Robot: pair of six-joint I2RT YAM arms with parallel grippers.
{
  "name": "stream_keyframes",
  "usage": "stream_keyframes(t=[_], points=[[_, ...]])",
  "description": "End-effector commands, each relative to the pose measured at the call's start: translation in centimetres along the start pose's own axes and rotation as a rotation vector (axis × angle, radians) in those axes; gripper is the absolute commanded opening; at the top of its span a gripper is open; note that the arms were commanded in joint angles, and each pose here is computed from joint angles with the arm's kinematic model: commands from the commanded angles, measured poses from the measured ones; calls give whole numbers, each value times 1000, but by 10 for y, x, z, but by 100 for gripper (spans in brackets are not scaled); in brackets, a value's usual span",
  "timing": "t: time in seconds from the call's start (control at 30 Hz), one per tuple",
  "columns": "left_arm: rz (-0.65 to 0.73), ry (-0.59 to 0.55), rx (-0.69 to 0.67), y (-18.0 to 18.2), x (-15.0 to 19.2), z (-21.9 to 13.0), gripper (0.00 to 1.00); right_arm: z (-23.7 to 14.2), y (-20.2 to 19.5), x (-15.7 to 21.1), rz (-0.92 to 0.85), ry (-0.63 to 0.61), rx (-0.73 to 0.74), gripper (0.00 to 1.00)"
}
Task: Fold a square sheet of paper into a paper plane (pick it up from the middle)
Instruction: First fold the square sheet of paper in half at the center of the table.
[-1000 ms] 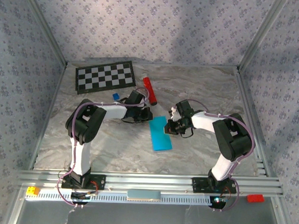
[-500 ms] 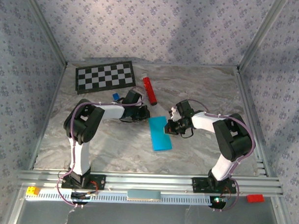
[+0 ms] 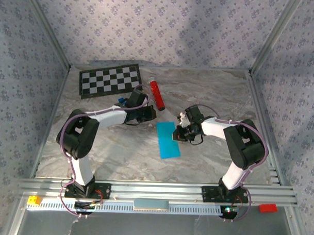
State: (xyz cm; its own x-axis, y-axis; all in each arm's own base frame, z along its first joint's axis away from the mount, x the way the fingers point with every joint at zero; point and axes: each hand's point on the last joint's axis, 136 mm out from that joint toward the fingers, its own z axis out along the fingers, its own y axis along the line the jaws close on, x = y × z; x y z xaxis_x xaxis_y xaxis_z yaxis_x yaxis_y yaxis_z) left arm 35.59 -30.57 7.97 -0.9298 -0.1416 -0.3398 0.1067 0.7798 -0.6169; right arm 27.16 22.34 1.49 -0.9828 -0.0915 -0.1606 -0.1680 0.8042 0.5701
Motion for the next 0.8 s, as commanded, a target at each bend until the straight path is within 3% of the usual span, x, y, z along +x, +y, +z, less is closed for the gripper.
stream_keyframes(t=[0.0,0.17,0.33,0.57,0.77], points=[[55,91,97,-25,23,7,8,8,-61,52,97,154,226,0],[41,188,159,-27,48,29,8,8,-61,52,96,153,227,0],[12,202,72,7,57,50,8,8,-60,52,94,154,225,0],[-71,161,45,42,59,52,8,7,-61,52,98,156,228,0],[-68,114,41,40,46,47,10,8,-61,53,101,161,224,0]])
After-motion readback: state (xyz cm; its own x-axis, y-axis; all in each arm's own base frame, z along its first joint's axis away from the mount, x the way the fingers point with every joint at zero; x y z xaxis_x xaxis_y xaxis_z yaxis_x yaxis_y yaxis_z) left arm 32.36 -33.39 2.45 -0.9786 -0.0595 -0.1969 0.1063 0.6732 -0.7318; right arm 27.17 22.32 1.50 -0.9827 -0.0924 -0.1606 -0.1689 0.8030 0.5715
